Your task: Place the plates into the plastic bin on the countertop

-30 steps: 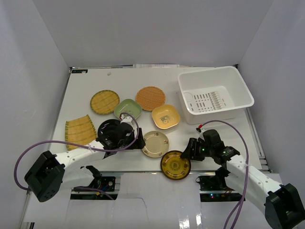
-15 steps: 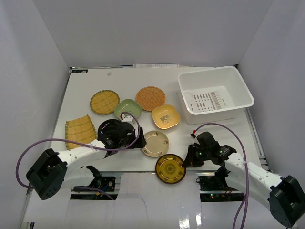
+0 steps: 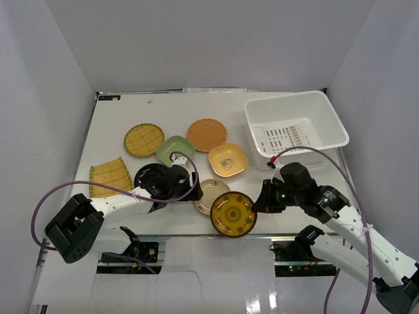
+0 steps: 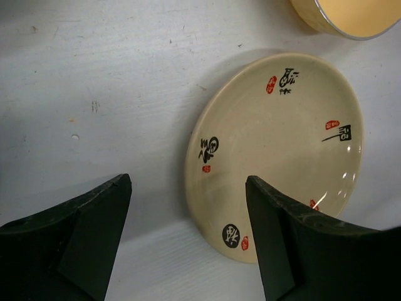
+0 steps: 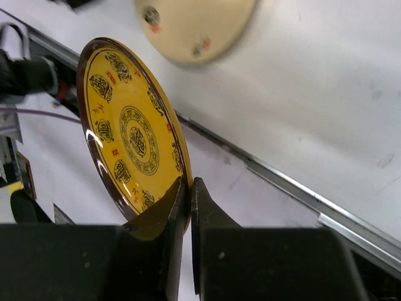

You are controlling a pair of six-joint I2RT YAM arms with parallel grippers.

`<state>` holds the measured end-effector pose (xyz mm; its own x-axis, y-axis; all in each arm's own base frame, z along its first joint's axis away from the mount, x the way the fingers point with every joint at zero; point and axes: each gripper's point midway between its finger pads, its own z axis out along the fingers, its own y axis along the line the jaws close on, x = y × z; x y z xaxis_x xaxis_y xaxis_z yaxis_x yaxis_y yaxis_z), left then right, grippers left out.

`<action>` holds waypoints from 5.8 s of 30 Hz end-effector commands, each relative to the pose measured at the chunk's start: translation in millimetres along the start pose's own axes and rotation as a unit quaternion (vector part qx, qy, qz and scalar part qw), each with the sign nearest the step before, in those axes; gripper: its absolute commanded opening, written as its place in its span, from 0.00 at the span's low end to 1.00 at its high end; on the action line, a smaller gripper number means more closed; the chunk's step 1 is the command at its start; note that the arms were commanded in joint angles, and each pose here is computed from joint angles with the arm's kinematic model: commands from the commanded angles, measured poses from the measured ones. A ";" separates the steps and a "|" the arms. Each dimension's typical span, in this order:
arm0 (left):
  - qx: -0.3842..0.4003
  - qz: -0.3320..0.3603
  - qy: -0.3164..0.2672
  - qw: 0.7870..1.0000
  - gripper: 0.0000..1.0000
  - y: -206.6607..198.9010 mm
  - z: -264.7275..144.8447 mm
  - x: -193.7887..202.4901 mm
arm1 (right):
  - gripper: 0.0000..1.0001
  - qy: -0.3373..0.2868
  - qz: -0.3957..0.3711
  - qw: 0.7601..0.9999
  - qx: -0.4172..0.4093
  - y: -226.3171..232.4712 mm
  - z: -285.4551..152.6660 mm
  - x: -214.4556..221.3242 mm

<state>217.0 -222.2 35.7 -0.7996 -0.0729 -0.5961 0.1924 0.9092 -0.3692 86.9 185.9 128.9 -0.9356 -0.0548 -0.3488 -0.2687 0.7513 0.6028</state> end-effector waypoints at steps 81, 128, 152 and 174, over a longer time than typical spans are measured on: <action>0.141 0.100 -0.213 0.962 0.98 -70.4 -177.8 -127.2 | 0.08 -0.349 -0.103 0.931 0.022 51.0 -63.5 -249.5; 0.030 0.026 -0.409 0.912 0.98 10.2 -245.6 -153.5 | 0.66 -0.268 0.004 0.961 -0.073 133.4 148.2 -186.6; 0.034 0.051 -0.375 0.925 0.98 10.1 -219.2 -149.6 | 0.08 -0.192 0.161 0.961 -0.120 142.5 293.4 -125.9; 0.033 0.054 -0.354 0.933 0.98 9.6 -206.9 -147.9 | 0.08 -0.425 0.021 0.882 0.201 -77.4 -85.4 -305.0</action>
<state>216.6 -113.9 271.9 -0.1870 -0.2699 -0.9446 0.2954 0.9015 -0.3161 372.4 102.5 297.4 -0.1787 0.5111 -0.8407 0.0332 0.8571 0.5140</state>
